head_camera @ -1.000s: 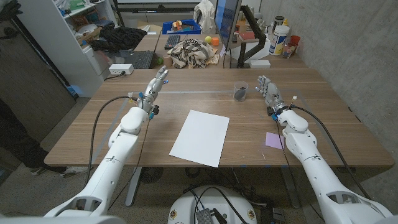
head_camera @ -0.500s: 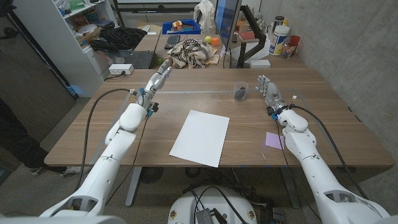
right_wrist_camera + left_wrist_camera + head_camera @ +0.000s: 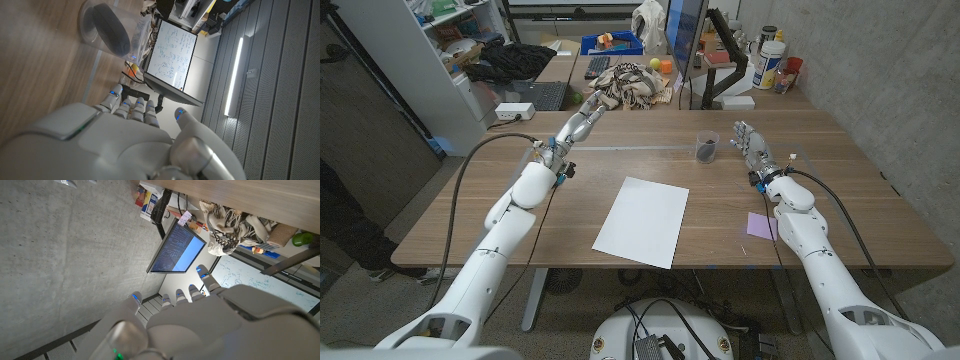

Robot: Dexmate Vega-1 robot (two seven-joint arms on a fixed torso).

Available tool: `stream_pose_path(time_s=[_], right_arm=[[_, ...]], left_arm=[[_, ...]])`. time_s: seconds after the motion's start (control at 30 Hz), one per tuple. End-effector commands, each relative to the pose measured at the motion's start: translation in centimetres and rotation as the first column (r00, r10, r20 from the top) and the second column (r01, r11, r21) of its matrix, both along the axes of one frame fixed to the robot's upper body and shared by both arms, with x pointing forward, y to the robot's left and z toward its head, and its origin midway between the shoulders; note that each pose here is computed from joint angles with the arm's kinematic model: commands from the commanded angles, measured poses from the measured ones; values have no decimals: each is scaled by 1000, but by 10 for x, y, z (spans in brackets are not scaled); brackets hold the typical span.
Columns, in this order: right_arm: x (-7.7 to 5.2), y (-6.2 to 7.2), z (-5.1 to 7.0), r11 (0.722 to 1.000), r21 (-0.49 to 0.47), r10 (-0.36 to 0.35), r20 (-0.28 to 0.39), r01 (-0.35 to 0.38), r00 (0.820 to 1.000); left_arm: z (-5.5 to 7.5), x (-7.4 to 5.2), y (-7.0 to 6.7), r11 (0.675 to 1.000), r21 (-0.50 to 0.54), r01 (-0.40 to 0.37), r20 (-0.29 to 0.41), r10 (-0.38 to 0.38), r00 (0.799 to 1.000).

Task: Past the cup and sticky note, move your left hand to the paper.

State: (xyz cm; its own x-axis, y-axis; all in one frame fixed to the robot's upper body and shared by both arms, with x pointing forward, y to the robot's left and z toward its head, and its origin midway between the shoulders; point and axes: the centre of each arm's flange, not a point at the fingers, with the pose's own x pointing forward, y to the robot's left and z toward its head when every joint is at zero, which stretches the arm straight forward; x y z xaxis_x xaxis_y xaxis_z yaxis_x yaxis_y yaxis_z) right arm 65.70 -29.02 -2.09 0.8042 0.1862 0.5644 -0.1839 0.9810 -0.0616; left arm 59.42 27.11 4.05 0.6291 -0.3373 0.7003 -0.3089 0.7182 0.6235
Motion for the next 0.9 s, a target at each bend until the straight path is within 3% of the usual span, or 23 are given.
stream_pose_path(time_s=[0.03, 0.53, 0.9], right_arm=[[0, 1, 0, 1000, -5, -3, 0, 3, 1000], [0, -1, -2, 1000, -5, -10, -1, 10, 1000], [1, 1, -1, 1000, -11, -11, 4, 11, 1000]], left_arm=[[10, -10, -9, 988, 147, -37, 69, 27, 997], [19, -28, -26, 942, 322, -90, 171, 36, 985], [25, -39, -35, 917, 386, -98, 230, 7, 973]])
